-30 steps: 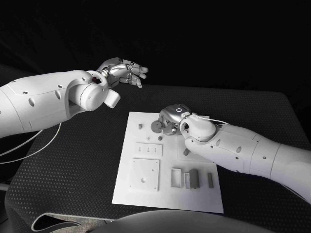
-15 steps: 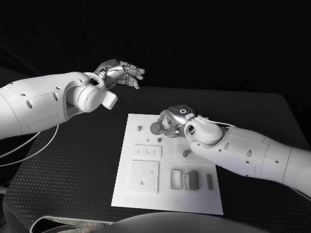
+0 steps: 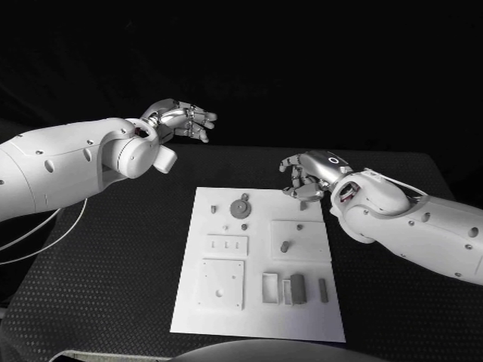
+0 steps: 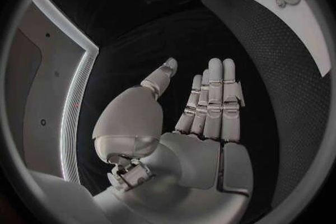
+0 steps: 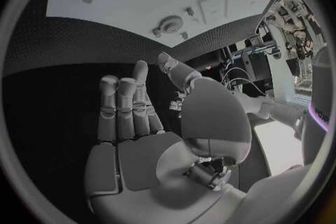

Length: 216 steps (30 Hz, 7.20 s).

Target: Assemble the parts on the task board

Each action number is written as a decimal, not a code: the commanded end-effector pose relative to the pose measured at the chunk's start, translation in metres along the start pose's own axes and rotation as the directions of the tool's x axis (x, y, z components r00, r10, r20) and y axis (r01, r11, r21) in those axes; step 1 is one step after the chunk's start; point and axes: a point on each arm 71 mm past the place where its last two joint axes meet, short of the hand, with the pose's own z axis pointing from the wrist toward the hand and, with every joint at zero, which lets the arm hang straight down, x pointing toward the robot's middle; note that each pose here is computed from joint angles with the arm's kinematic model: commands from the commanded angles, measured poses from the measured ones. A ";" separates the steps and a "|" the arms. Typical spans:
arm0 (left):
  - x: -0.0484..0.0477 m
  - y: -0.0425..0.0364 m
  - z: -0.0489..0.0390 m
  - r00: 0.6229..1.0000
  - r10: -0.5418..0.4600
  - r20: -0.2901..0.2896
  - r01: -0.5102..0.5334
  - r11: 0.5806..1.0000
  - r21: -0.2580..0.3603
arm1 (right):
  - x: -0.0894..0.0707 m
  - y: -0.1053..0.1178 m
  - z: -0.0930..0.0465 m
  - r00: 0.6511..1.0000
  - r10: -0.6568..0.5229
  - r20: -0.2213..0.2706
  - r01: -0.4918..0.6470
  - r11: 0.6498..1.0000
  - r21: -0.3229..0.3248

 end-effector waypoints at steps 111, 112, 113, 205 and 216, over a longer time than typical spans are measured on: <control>0.0227 0.0034 0.0010 0.990 0.102 -0.093 -0.100 0.995 0.024 | 0.104 -0.084 0.000 0.959 0.172 -0.225 -0.160 0.985 0.071; 0.0231 0.0033 0.0012 0.990 0.102 -0.093 -0.100 0.995 0.024 | 0.104 -0.084 -0.001 0.959 0.172 -0.226 -0.160 0.985 0.072; 0.0238 0.0031 0.0013 0.990 0.102 -0.095 -0.100 0.995 0.025 | 0.104 -0.084 0.000 0.959 0.172 -0.226 -0.159 0.985 0.073; 0.0229 0.0038 0.0022 0.991 0.102 -0.086 -0.101 0.995 0.015 | 0.108 -0.086 0.005 0.956 0.182 -0.232 -0.159 0.980 0.116; 0.0213 0.0059 0.0019 0.985 0.157 -0.074 -0.159 0.987 -0.011 | 0.106 -0.086 0.003 0.960 0.177 -0.216 -0.156 0.982 0.110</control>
